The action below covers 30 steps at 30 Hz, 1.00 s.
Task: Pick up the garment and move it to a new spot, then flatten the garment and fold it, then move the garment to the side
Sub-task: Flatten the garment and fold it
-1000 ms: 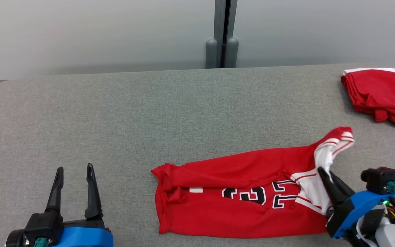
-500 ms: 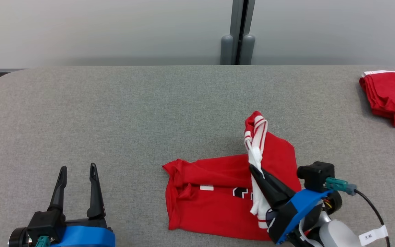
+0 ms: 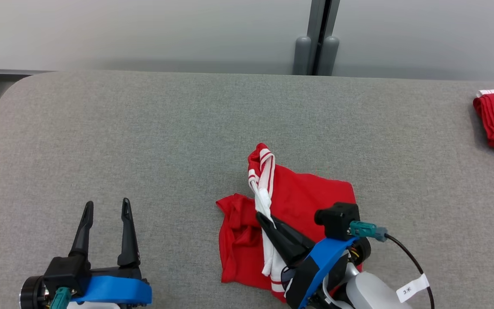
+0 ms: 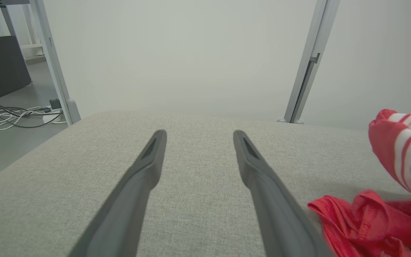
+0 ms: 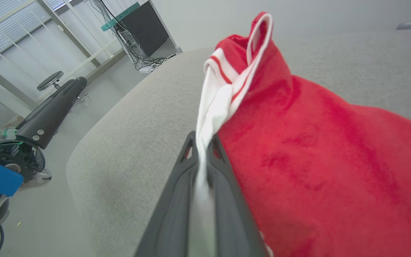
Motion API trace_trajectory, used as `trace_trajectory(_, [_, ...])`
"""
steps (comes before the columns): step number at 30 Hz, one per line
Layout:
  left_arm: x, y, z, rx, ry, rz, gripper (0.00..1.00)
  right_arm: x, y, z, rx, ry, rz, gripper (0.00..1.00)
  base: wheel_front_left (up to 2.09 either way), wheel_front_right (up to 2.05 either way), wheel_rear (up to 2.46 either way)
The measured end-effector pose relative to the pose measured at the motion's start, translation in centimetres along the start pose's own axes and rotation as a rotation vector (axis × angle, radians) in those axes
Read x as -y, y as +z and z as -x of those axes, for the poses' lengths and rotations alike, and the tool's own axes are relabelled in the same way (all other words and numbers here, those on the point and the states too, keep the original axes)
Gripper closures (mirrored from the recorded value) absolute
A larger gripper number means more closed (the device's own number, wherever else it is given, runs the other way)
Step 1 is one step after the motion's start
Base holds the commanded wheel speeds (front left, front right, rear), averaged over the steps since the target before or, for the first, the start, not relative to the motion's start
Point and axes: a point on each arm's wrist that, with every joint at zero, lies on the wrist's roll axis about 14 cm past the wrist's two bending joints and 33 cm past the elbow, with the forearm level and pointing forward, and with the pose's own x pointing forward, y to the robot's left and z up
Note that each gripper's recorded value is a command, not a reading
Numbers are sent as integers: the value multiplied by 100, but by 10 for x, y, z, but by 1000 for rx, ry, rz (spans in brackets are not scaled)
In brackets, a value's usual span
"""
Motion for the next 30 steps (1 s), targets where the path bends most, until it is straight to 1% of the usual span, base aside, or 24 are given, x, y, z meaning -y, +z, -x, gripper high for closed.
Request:
trace_trajectory(3, [-1, 1, -1, 4, 4, 0, 0, -15, -5, -8, -11, 52, -29, 100, 0, 0, 0])
trace_trajectory(8, [-2, 1, -1, 3, 5, 0, 0, -20, -11, -12, -22, 71, -50, 100, 0, 0, 0])
trace_trajectory(9, [-2, 1, -1, 2, 5, 0, 0, -20, -15, -12, -36, 70, -51, 74, 0, 0, 0])
trace_trajectory(10, [-2, 1, 0, 2, 5, 0, 0, -20, -18, -12, -46, 72, -51, 10, 0, 0, 0])
trace_trajectory(11, [-1, 1, -1, 2, 4, 1, 0, -20, -17, -12, -41, 70, -56, 0, 0, 0, 0])
trace_trajectory(15, [2, 2, -2, 5, -9, 2, 0, -8, 1, -13, 37, 36, -42, 0, 0, 0, 0])
trace_trajectory(17, [6, 3, -3, 10, -22, 1, 0, 5, 11, -9, 81, -5, -29, 0, 0, 0, 0])
trace_trajectory(20, [13, 5, -6, 17, -43, -3, 0, 27, 34, -1, 165, -70, 27, 0, 0, 0, 0])
trace_trajectory(25, [23, 6, -8, 21, -77, -11, 0, 77, 69, 33, 282, -209, 120, 0, 0, 0, 0])
trace_trajectory(30, [33, 9, -12, 31, -108, -17, 0, 114, 83, 79, 345, -344, 180, 0, 0, 0, 0])
